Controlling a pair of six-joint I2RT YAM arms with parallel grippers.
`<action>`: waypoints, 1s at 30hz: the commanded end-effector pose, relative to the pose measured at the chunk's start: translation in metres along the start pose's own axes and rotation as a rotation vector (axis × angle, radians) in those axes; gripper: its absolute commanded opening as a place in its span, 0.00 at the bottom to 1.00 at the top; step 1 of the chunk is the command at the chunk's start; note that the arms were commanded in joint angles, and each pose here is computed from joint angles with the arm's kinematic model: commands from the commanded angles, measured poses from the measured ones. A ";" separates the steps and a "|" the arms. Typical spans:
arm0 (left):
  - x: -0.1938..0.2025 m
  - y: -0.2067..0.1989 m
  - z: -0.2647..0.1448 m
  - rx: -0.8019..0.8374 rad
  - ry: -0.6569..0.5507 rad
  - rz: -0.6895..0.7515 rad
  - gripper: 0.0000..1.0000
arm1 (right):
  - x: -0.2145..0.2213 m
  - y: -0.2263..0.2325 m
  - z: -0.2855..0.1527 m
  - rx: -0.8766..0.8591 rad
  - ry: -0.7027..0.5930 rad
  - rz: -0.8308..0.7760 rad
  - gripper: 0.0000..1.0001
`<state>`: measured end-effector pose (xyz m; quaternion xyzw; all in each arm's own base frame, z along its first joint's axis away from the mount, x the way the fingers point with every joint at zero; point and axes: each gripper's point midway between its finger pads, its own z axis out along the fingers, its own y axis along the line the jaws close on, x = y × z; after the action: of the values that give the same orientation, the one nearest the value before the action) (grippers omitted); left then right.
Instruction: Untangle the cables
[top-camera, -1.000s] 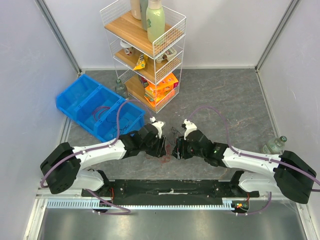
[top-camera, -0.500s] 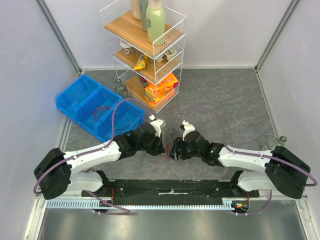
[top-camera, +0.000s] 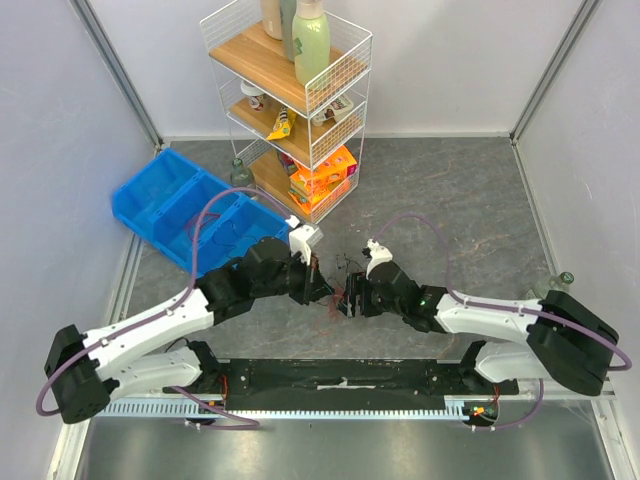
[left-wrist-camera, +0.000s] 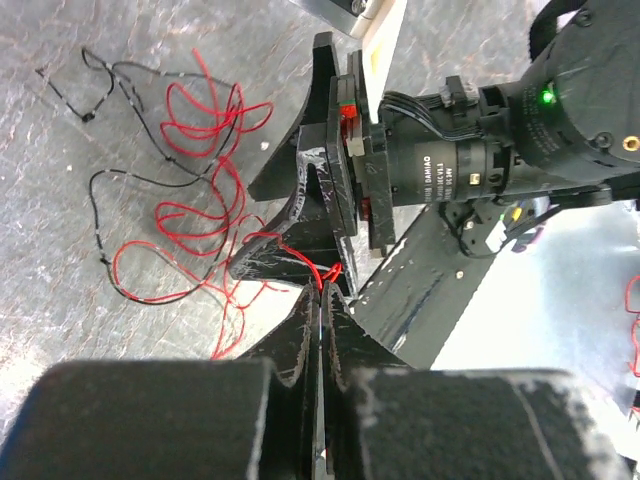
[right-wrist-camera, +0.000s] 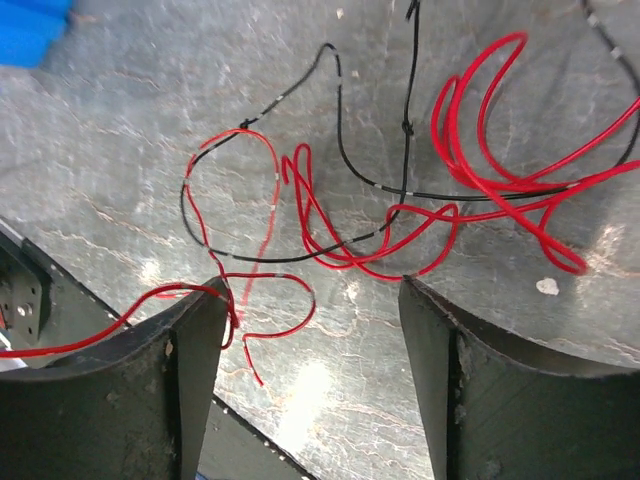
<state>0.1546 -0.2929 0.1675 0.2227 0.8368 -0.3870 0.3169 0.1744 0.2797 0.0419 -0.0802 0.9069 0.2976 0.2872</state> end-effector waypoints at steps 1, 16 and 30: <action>-0.038 -0.035 -0.028 0.096 -0.095 0.033 0.02 | -0.025 -0.008 -0.010 0.041 -0.120 0.010 0.78; -0.174 -0.153 -0.237 0.365 -0.707 0.374 0.02 | -0.015 -0.047 -0.003 0.155 -0.088 0.040 0.82; -0.199 -0.036 -0.240 -0.281 -0.800 0.125 0.02 | -0.028 -0.058 -0.013 0.171 -0.115 0.044 0.82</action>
<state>0.1240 -0.1842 0.5037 0.1721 0.5702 -0.4686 0.6524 0.2092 0.2307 0.0321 -0.0144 0.9154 0.2349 0.3266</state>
